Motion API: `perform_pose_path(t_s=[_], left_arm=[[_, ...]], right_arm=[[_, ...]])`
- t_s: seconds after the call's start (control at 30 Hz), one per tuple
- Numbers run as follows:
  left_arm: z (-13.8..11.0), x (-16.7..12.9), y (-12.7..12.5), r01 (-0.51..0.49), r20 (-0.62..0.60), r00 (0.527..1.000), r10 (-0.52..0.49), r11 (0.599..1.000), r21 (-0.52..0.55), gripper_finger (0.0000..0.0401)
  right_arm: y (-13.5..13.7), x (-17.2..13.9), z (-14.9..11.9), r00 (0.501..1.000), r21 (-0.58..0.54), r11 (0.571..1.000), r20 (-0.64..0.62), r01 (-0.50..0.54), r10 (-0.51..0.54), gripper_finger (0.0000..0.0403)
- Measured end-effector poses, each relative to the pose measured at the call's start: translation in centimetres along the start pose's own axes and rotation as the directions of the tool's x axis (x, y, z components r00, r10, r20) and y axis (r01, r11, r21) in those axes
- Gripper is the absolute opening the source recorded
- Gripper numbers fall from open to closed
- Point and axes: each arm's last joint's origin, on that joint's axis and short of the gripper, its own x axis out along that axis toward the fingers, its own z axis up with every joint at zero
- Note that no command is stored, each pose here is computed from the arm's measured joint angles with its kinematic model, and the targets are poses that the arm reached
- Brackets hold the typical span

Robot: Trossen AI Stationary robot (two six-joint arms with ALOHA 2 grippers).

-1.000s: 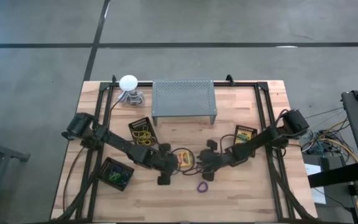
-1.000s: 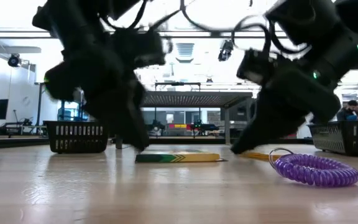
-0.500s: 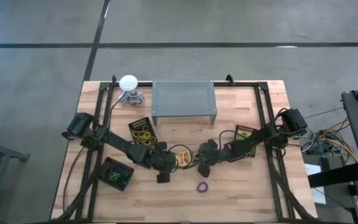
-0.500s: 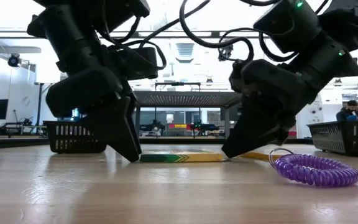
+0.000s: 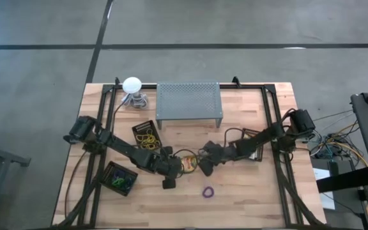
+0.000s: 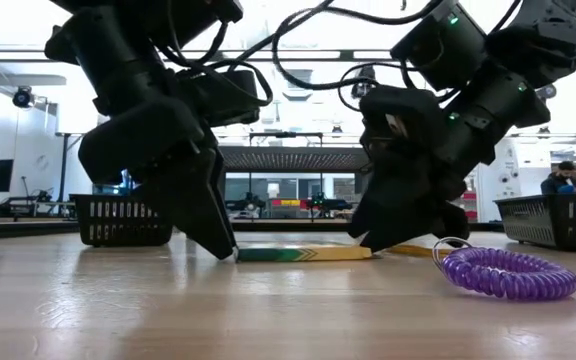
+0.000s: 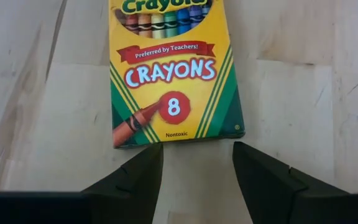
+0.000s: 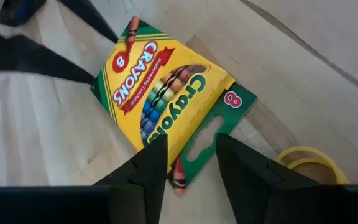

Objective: Pick & Place Office Desk Supplies
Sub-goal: Put the crayon box into the top right black bin

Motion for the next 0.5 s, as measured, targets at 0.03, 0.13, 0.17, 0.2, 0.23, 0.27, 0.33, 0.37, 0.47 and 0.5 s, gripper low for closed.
perform_pose_path(t_s=[0.03, 0.13, 0.17, 0.2, 0.23, 0.27, 0.33, 0.37, 0.47, 0.5], left_arm=[[0.02, 0.0, -0.01, 0.001, 0.002, 1.0, -0.001, 1.0, -0.001, 0.0199], [0.13, 0.01, -0.05, 0.006, 0.013, 1.0, -0.006, 1.0, -0.003, 0.0199], [0.16, 0.01, -0.07, 0.007, 0.017, 1.0, -0.007, 1.0, -0.003, 0.0199], [0.19, 0.02, -0.08, 0.009, 0.019, 1.0, -0.009, 1.0, -0.003, 0.0199], [0.21, 0.02, -0.09, 0.01, 0.021, 1.0, -0.01, 1.0, -0.002, 0.0199], [0.25, 0.02, -0.11, 0.011, 0.025, 1.0, -0.011, 1.0, -0.001, 0.0199], [0.3, 0.02, -0.13, 0.013, 0.03, 0.999, -0.013, 1.0, 0.006, 0.0199], [0.32, 0.02, -0.14, 0.015, 0.033, 0.999, -0.015, 1.0, 0.009, 0.0199], [0.4, 0.02, -0.17, 0.019, 0.041, 0.999, -0.019, 1.0, 0.017, 0.0199], [0.43, 0.01, -0.18, 0.02, 0.044, 0.999, -0.02, 1.0, 0.018, 0.0199]], right_arm=[[-0.01, 0.0, 0.01, 1.0, 0.017, 1.0, -0.006, -0.003, 0.003, 0.0143], [0.04, 0.01, 0.04, 1.0, 0.057, 0.998, -0.004, 0.001, -0.001, 0.0152], [0.08, 0.01, 0.06, 1.0, 0.076, 0.997, -0.006, 0.003, -0.002, 0.0155], [0.11, 0.02, 0.07, 1.0, 0.088, 0.996, -0.009, 0.003, -0.002, 0.0157], [0.14, 0.03, 0.09, 1.0, 0.09, 0.996, -0.01, 0.005, -0.004, 0.0159], [0.19, 0.04, 0.12, 1.0, 0.091, 0.996, -0.012, 0.008, -0.007, 0.016], [0.28, 0.06, 0.19, 1.0, 0.094, 0.995, -0.015, 0.016, -0.015, 0.0164], [0.31, 0.07, 0.24, 1.0, 0.096, 0.995, -0.014, 0.016, -0.015, 0.0166], [0.45, 0.09, 0.33, 1.0, 0.094, 0.995, -0.014, 0.017, -0.016, 0.017], [0.5, 0.09, 0.37, 1.0, 0.091, 0.996, -0.013, 0.016, -0.015, 0.0171]])
